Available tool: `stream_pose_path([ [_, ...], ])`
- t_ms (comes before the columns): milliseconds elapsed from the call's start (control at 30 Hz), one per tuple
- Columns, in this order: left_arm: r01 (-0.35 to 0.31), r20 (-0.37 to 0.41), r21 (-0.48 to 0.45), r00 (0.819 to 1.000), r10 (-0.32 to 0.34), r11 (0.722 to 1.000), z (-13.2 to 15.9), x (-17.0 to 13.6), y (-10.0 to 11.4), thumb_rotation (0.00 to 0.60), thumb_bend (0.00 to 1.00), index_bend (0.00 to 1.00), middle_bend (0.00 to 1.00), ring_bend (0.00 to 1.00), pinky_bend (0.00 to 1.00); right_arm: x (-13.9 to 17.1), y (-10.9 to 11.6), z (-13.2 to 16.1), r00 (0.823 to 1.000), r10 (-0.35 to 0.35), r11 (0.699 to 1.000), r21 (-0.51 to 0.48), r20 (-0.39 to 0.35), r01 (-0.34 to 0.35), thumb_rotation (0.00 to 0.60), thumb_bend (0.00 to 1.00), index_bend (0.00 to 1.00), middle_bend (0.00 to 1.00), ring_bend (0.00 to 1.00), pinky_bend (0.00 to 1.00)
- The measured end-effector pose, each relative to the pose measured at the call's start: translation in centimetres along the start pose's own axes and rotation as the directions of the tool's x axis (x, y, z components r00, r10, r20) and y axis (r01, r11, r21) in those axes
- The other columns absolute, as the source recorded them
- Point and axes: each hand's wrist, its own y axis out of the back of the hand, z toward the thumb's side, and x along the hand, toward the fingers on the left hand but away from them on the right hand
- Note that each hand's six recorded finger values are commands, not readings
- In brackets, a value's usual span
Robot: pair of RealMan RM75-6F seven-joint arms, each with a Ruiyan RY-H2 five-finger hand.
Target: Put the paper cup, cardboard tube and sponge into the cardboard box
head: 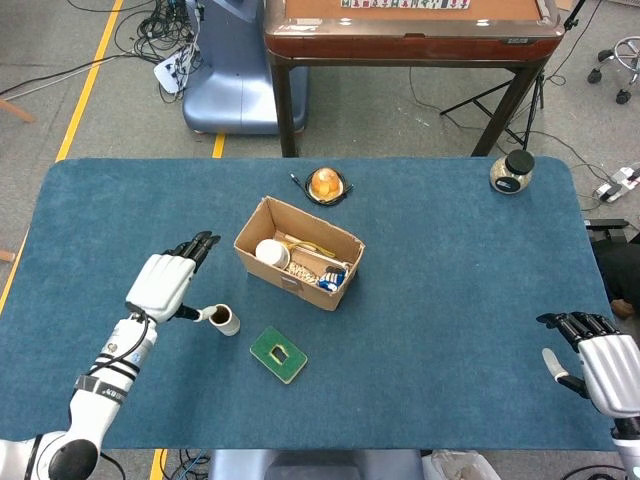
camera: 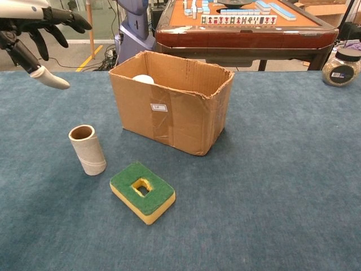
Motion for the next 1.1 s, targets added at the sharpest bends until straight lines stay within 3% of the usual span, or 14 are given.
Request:
stream_pose_path([
  [133, -0.019, -0.002, 0.007, 1.000, 0.019, 1.000, -0.9, -1.5, 0.2, 0.600, 0.11, 0.29, 0.08, 0.17, 0.30, 0.0, 0.0, 0.0, 1.000, -0.001, 1.000, 0.000, 0.001, 0.001, 0.600, 0.38, 0.34, 0.41, 0.33, 0.37],
  [500, -0.013, -0.033, -0.001, 0.999, 0.013, 1.000, -3.9, -5.3, -1.9, 0.600, 0.11, 0.41, 0.08, 0.14, 0.29, -0.1, -0.1, -0.1, 1.000, 0.003, 1.000, 0.002, 0.007, -0.003, 0.600, 0.38, 0.34, 0.41, 0.33, 0.37],
  [667, 0.004, -0.043, -0.022, 0.999, -0.005, 1.000, -4.6, -5.5, -4.0, 0.600, 0.11, 0.43, 0.06, 0.09, 0.25, -0.1, -0.1, -0.2, 1.000, 0.003, 1.000, 0.002, 0.011, -0.003, 0.600, 0.38, 0.34, 0.41, 0.33, 0.37],
  [1100, 0.017, -0.012, -0.063, 1.000, -0.018, 0.998, -4.5, -4.2, -7.2, 0.600, 0.11, 0.44, 0.05, 0.09, 0.22, -0.2, -0.1, -0.3, 1.000, 0.007, 1.000, 0.004, 0.012, -0.007, 0.600, 0.38, 0.34, 0.41, 0.33, 0.37],
])
